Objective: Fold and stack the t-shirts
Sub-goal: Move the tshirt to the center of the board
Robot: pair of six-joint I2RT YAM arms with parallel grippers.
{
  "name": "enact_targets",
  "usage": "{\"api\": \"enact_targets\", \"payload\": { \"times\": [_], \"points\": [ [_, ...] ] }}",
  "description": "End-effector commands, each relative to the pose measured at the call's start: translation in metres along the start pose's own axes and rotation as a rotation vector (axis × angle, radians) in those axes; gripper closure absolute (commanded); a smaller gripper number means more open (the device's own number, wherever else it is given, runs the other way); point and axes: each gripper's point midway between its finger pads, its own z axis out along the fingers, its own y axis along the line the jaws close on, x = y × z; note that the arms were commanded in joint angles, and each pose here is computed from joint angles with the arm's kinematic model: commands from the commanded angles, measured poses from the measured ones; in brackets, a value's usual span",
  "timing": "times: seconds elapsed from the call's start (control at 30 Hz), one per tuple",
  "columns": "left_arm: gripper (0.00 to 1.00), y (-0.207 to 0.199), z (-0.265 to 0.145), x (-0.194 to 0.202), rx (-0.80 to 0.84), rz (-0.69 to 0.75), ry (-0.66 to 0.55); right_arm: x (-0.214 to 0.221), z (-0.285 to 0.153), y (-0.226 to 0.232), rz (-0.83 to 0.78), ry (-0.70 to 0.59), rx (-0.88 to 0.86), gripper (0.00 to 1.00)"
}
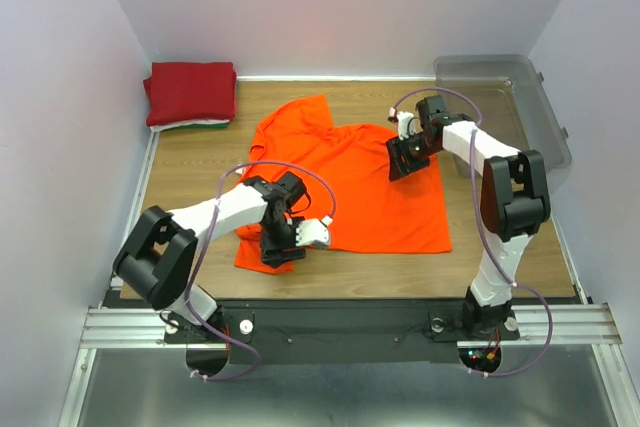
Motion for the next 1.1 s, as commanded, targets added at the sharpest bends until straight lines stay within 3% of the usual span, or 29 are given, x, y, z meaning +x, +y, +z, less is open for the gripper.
{"api": "enact_targets", "payload": {
  "times": [0.0,0.1,0.17,0.27,0.3,0.33,0.67,0.7,0.73,0.8,0.9,1.07],
  "points": [
    [0.35,-0.003,0.026,0.005,0.003,0.027,0.070,0.008,0.016,-0.004,0.023,0.038,-0.015,0.42],
    [0.35,-0.009,0.042,0.011,0.002,0.058,0.140,0.015,0.029,-0.016,0.028,0.070,0.016,0.43],
    [0.45,-0.013,0.053,0.016,0.026,0.055,0.176,0.016,0.034,-0.020,0.028,0.080,0.026,0.43],
    [0.76,-0.033,0.060,0.021,0.106,0.082,0.221,0.016,0.036,-0.025,0.023,0.087,0.045,0.44],
    [0.94,-0.043,0.060,0.019,0.132,0.118,0.236,0.017,0.036,-0.028,0.022,0.090,0.054,0.44],
    [0.99,-0.048,0.058,0.016,0.145,0.134,0.230,0.016,0.037,-0.028,0.018,0.090,0.058,0.44],
    [1.00,-0.121,0.008,-0.072,0.477,0.265,0.033,0.016,0.034,-0.032,0.012,0.094,0.079,0.46],
    [0.83,-0.124,0.004,-0.077,0.484,0.265,0.006,0.018,0.032,-0.032,0.006,0.096,0.083,0.46],
    [0.77,-0.122,0.001,-0.081,0.471,0.268,-0.010,0.019,0.031,-0.031,0.004,0.096,0.083,0.46],
    [0.68,-0.112,-0.005,-0.086,0.422,0.252,-0.042,0.019,0.027,-0.030,-0.012,0.093,0.090,0.46],
    [0.64,-0.086,-0.029,-0.091,0.313,0.208,-0.113,0.018,0.015,-0.026,-0.026,0.076,0.099,0.46],
    [0.62,-0.008,-0.075,-0.072,0.114,0.000,-0.232,0.000,-0.011,-0.018,-0.058,0.007,0.118,0.46]
  ]
}}
